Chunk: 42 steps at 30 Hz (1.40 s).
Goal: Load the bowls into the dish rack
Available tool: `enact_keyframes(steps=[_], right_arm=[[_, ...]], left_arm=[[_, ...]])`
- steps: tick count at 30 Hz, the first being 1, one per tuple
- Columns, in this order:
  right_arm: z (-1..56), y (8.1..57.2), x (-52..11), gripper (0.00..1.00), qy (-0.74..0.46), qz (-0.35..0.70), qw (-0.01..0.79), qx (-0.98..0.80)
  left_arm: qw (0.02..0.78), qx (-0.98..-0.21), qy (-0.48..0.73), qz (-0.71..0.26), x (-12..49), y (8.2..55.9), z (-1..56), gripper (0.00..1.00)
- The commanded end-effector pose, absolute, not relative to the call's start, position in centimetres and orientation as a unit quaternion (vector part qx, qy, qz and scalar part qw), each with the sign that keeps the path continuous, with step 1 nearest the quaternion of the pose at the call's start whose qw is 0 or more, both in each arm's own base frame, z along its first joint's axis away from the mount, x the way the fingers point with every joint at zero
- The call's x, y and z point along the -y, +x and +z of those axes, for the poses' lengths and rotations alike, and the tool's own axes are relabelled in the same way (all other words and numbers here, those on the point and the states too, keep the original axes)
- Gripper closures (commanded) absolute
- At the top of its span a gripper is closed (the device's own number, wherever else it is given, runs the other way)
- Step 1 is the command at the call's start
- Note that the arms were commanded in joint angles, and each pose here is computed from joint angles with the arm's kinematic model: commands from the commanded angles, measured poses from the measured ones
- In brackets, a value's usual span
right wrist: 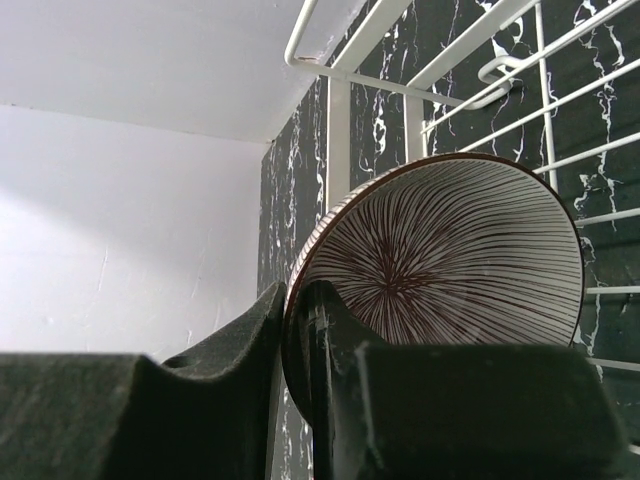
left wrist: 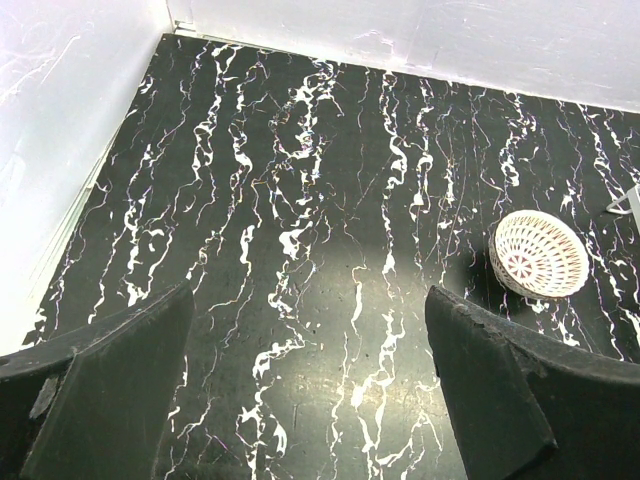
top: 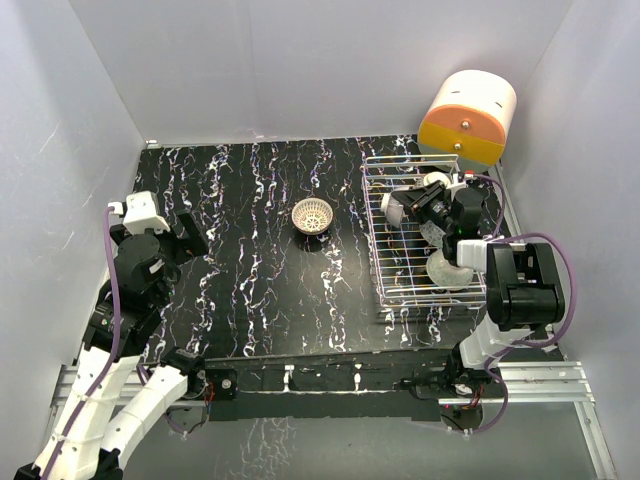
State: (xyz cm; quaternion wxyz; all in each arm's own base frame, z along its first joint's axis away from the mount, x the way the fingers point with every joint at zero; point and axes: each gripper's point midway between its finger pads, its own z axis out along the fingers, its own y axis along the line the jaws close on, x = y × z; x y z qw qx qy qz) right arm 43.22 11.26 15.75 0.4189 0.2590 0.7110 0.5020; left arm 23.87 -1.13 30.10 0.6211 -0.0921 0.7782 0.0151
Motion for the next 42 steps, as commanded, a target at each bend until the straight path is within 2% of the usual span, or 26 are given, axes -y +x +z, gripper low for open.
enact_keyframes(steps=[1, 8, 13, 23, 29, 42], right_arm=[[15.0, 42.3, -10.7, 0.85, 0.272, 0.486, 0.419, -0.717], [19.8, 42.6, -10.3, 0.88, 0.296, 0.544, 0.482, -0.620], [21.7, 44.0, -12.4, 0.88, 0.298, 0.552, 0.492, -0.604], [20.3, 45.5, -12.2, 0.89, 0.351, 0.565, 0.522, -0.534], [20.4, 44.7, -12.0, 0.89, 0.354, 0.551, 0.541, -0.527], [16.7, 41.8, -11.5, 0.85, 0.411, 0.501, 0.504, -0.571]], left_arm=[[0.632, -0.770, -0.092, 0.005, 1.4, 23.9, 31.0, 0.03], [0.631, -0.771, -0.088, -0.002, 1.8, 24.3, 31.0, 0.03], [0.632, -0.770, -0.090, 0.000, 1.7, 24.3, 31.3, 0.03], [0.631, -0.770, -0.090, 0.013, 1.2, 23.9, 31.1, 0.03], [0.632, -0.769, -0.089, 0.018, 1.1, 24.0, 31.2, 0.03], [0.625, -0.776, -0.086, 0.004, 1.8, 24.5, 30.2, 0.03]])
